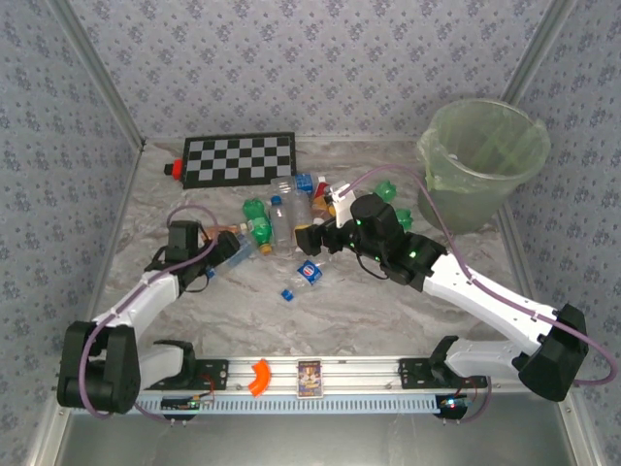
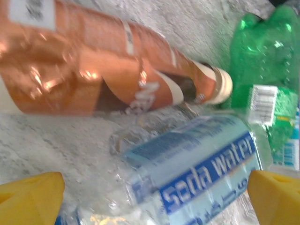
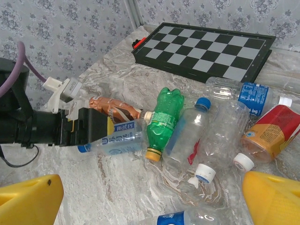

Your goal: Put the plastic bottles in the bin

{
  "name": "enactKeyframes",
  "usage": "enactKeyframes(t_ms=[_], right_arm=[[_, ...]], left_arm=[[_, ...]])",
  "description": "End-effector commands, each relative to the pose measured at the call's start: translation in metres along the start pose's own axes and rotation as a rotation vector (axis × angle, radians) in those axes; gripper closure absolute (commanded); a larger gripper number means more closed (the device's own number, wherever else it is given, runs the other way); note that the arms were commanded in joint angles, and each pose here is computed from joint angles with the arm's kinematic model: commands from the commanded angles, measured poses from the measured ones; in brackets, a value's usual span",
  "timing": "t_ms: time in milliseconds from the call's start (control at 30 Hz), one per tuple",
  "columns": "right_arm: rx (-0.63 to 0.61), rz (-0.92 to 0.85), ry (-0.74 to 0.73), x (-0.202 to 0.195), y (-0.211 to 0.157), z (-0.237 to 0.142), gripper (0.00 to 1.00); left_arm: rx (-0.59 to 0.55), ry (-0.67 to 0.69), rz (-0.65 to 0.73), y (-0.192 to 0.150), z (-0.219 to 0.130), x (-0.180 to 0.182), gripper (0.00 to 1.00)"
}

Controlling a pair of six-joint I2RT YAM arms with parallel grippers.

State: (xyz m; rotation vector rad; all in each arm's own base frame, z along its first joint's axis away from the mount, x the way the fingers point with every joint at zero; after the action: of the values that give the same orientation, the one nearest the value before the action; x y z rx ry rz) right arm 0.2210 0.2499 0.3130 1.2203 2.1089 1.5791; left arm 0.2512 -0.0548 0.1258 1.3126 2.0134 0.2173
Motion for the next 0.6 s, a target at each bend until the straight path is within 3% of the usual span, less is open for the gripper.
enactKeyframes(t_ms=[0, 333, 567], right_arm=[[-0.022, 0.003, 0.006, 0.003, 0.006, 0.0, 0.0], [-0.017, 0.014, 0.007, 0.004, 0.007, 0.003, 0.0], [-0.016, 0.023, 0.014, 0.006, 0.007, 0.002, 0.0]], left_arm=[[0.025, -0.033, -0.007, -0.014, -0.011, -0.006, 0.0], [0.082, -0.106, 0.048, -0.056, -0.022, -0.02, 0.0], [0.094, 0.039, 0.19, -0.063, -0.024, -0.015, 0.03]])
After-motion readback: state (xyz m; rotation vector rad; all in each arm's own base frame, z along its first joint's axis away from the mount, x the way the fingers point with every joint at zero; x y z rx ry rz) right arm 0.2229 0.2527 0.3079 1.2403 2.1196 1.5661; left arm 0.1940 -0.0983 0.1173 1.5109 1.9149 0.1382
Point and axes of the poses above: each hand's point on the last joint's axis, 136 mm out from that joint toward the fingers, its own z axis out along the fingers, its own x axis along the line the jaws close on, y = z × x, the point moved 7 cm from there along -z, back along the fingers, and after that the axes turned 3 degrees about z, right-handed, at the moved point
